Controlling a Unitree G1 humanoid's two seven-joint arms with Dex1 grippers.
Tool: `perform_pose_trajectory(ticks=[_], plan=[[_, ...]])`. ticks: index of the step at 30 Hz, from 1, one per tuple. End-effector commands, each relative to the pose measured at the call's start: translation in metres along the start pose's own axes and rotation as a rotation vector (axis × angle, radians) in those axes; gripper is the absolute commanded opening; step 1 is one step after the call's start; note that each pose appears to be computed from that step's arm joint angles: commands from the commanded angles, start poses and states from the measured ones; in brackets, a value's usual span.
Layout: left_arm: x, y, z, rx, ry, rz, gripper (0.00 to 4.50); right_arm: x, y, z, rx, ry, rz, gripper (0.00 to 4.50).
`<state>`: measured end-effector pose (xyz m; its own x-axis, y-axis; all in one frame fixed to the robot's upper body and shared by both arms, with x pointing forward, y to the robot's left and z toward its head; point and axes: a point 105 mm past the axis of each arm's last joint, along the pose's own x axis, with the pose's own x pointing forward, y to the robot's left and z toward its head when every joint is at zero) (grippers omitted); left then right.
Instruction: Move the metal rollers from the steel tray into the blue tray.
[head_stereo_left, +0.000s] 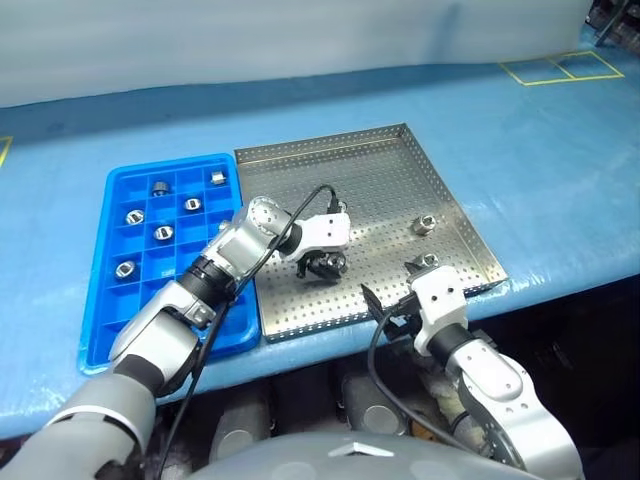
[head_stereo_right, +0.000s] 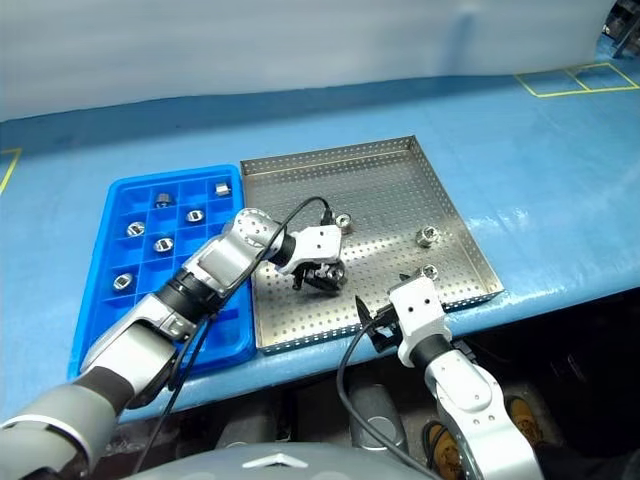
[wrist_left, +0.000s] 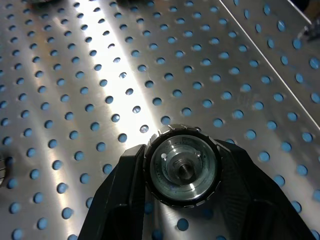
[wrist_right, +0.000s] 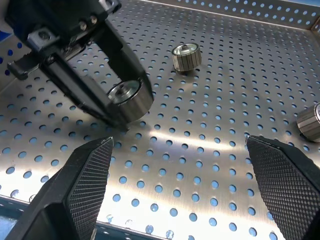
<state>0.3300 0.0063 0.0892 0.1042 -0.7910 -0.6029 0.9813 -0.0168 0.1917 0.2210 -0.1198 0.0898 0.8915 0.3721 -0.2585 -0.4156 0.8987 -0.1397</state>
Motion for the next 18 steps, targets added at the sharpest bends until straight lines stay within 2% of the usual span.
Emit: perform_pose_trajectory(ticks=[1,5,10,18], plan=[[-0.029,0.019,0.037,-0.008,-0.168,0.151,1.76,0.001,0.004,0.013,-0.021,-0.051,0.028,4.50],[-0.072,0.029,0.049,-0.060,-0.269,0.350,1.76,0.012,0.015,0.027,-0.043,-0.102,0.106,4.50],[-0.124,0.028,0.023,-0.108,-0.213,0.626,1.76,0.035,0.036,0.051,-0.082,-0.201,0.237,4.50],[-0.186,-0.021,-0.021,-0.245,-0.066,0.860,1.76,0.063,0.084,0.079,-0.149,-0.302,0.532,4.50]])
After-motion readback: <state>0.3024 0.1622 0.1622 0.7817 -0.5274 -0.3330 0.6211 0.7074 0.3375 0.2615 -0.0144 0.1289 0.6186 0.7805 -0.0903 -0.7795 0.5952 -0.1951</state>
